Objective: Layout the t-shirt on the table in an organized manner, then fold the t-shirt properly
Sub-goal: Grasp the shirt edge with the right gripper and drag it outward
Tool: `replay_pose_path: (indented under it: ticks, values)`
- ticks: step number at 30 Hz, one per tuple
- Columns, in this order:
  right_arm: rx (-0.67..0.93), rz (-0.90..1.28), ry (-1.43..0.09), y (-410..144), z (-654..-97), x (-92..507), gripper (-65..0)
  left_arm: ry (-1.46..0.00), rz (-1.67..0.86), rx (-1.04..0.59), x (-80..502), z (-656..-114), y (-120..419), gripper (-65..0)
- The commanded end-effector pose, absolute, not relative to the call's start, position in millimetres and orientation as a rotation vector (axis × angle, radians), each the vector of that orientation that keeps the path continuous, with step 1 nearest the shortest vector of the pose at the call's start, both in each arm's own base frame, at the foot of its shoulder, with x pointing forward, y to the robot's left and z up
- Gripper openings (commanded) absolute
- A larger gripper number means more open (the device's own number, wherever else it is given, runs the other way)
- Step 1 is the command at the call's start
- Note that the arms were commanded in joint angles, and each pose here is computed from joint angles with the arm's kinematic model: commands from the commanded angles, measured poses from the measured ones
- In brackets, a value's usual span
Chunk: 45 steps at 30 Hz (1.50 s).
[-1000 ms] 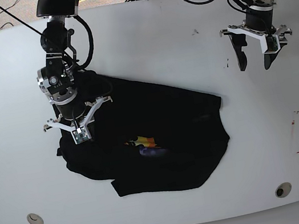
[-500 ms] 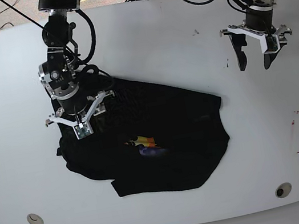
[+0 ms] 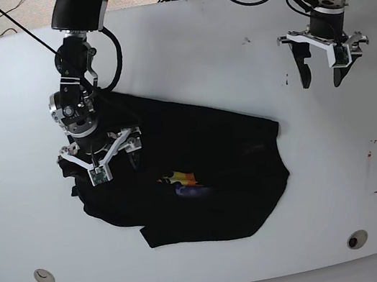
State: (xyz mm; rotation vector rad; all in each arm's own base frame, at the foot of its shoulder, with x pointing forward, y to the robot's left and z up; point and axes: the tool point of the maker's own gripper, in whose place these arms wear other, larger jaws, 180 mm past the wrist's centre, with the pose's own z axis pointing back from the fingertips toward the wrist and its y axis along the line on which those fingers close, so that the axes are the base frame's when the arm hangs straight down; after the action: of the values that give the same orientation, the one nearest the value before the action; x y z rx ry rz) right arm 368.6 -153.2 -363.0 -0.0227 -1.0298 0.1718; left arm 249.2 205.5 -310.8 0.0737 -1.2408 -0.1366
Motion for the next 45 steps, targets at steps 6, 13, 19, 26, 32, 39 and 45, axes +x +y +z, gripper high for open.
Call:
replay_pose_path:
  ticks: [6,13,19,26,32,39,45]
  values:
    - [0.098,0.107,-1.096,-146,-353,386,-15.4,-1.282,-0.16,0.094,252,-299,206,-27.1]
    - [0.146,0.079,-1.101,-144,-354,386,-40.4,-1.28,-0.159,0.094,252,-300,206,-27.1]
    - [0.15,0.078,-1.102,-144,-354,386,-65.0,-1.279,-0.159,0.094,252,-301,206,-27.1]
    - [0.148,0.08,-1.102,-144,-354,382,-65.0,-1.28,-0.159,0.094,252,-300,206,-27.1]
    - [0.114,0.097,-1.135,-148,-340,365,-65.0,-1.283,-0.159,0.093,253,-300,206,-27.1]
    - [0.057,0.129,-1.108,-154,-331,322,-65.0,-1.285,-0.158,0.093,254,-300,206,-27.1]
    - [0.032,0.175,-1.086,-152,-323,284,-65.0,-1.279,-0.164,0.068,256,-304,198,-27.1]
